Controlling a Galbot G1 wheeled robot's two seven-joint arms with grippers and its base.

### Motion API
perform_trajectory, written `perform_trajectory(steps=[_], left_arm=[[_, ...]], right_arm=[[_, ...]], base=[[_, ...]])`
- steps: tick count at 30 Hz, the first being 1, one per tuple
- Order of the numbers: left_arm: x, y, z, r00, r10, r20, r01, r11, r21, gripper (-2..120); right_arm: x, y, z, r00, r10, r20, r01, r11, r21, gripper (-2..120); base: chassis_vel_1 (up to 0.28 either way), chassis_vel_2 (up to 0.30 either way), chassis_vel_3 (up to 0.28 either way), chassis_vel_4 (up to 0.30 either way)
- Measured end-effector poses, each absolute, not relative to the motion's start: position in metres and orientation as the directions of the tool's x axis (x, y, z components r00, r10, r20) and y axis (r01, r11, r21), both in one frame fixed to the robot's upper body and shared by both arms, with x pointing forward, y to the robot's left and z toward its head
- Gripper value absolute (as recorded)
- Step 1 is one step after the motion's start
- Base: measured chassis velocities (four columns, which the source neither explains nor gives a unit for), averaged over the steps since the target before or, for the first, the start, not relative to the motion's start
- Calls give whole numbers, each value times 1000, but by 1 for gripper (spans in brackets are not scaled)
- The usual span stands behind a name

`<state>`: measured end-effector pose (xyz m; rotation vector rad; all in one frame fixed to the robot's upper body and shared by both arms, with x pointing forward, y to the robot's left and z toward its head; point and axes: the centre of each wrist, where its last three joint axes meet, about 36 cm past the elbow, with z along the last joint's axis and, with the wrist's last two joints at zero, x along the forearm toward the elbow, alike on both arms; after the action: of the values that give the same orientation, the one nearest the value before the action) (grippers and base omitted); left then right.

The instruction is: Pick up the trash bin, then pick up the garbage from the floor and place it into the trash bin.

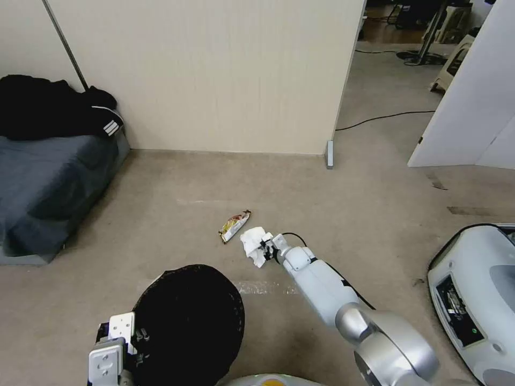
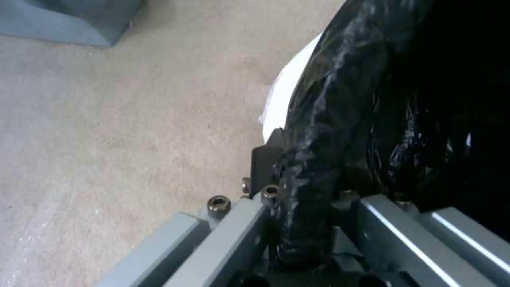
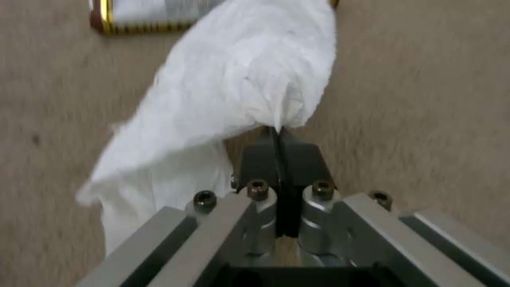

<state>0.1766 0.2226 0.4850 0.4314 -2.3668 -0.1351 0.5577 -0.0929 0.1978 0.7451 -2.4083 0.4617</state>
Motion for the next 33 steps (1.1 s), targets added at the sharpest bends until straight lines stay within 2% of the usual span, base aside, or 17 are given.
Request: perform_trajectory(steps=[11, 16, 19, 20, 21, 24, 25, 28, 30, 33], left_arm=[[181, 230, 487, -688, -347, 637, -292, 937, 195, 0], [184, 232, 488, -691, -344, 636, -302, 937, 178, 0], [187, 233, 490, -698, -339, 631, -305, 938, 166, 0], [187, 233, 490, -698, -339, 631, -305, 938, 166, 0], [188, 233, 490, -702, -337, 628, -303, 939, 164, 0], [191, 234, 491, -712, -329, 620, -297, 941, 159, 0], [191, 234, 491, -712, -329, 620, -297, 941, 159, 0], [194, 234, 492, -720, -322, 615, -292, 944, 152, 0], [194, 234, 492, -720, -322, 615, -292, 944, 152, 0], [198, 235, 487, -719, -308, 623, -282, 949, 143, 0]], right_arm=[[558, -96, 219, -773, -457, 440, -572, 801, -174, 0], [548, -80, 249, -796, -516, 315, -579, 802, -147, 0], [530, -68, 282, -811, -552, 194, -576, 812, -96, 0], [530, -68, 282, -811, -552, 194, -576, 812, -96, 0], [522, -63, 299, -813, -568, 132, -579, 813, -69, 0], [501, -63, 338, -797, -604, -8, -604, 797, -28, 0], [501, -63, 338, -797, -604, -8, -604, 797, -28, 0], [474, -76, 367, -752, -645, -134, -647, 762, -35, 0], [474, -76, 367, -752, -645, -134, -647, 762, -35, 0], [424, -83, 422, -666, -687, -290, -710, 704, -38, 0]], base=[[0, 0, 0, 0], [0, 0, 0, 0], [0, 0, 0, 0], [0, 0, 0, 0], [0, 0, 0, 0], [0, 0, 0, 0], [0, 0, 0, 0], [0, 0, 0, 0], [0, 0, 0, 0], [0, 0, 0, 0]])
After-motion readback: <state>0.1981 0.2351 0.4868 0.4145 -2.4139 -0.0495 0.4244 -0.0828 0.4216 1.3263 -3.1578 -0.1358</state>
